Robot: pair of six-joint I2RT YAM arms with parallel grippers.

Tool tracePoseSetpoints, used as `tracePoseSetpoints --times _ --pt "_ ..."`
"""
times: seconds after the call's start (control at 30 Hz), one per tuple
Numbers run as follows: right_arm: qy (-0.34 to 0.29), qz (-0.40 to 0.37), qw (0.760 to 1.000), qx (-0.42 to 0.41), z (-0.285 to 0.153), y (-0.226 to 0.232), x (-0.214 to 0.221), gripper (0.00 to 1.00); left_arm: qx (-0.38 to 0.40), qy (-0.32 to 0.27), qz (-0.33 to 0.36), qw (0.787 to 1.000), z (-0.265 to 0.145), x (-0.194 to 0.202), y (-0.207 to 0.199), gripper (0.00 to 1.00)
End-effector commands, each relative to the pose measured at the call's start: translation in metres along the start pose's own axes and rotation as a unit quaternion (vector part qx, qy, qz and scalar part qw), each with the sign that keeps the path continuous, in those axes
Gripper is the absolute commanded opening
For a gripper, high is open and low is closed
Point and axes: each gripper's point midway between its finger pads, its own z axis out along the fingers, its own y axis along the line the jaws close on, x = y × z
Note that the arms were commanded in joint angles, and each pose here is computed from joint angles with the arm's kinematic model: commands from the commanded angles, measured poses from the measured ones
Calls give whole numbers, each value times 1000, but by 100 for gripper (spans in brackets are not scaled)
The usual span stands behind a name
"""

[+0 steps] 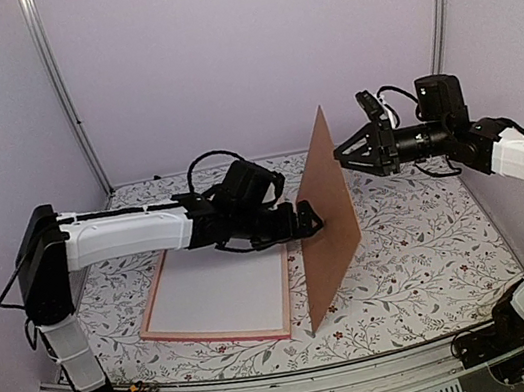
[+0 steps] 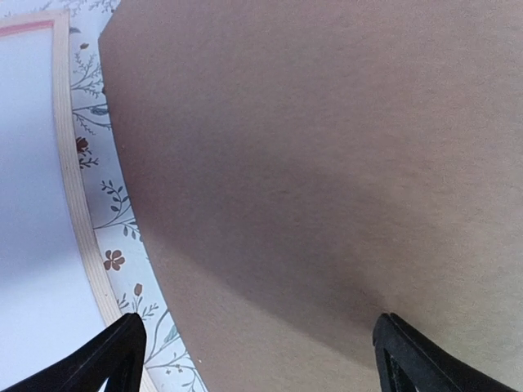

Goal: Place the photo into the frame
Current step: Turn over the backboard.

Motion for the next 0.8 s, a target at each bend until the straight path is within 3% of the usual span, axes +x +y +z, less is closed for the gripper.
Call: tracePoseSetpoints --times 0.0,0.4,0.77 --pt "31 18 999 -4 25 2 8 53 57 -62 0 996 -45 -33 -28 100" --pt "56 15 998 -38 71 19 7 58 66 -139 -16 988 -127 -78 -12 100" --pt "74 12 996 -53 96 27 9 71 75 -168 -8 983 -149 -114 -11 99"
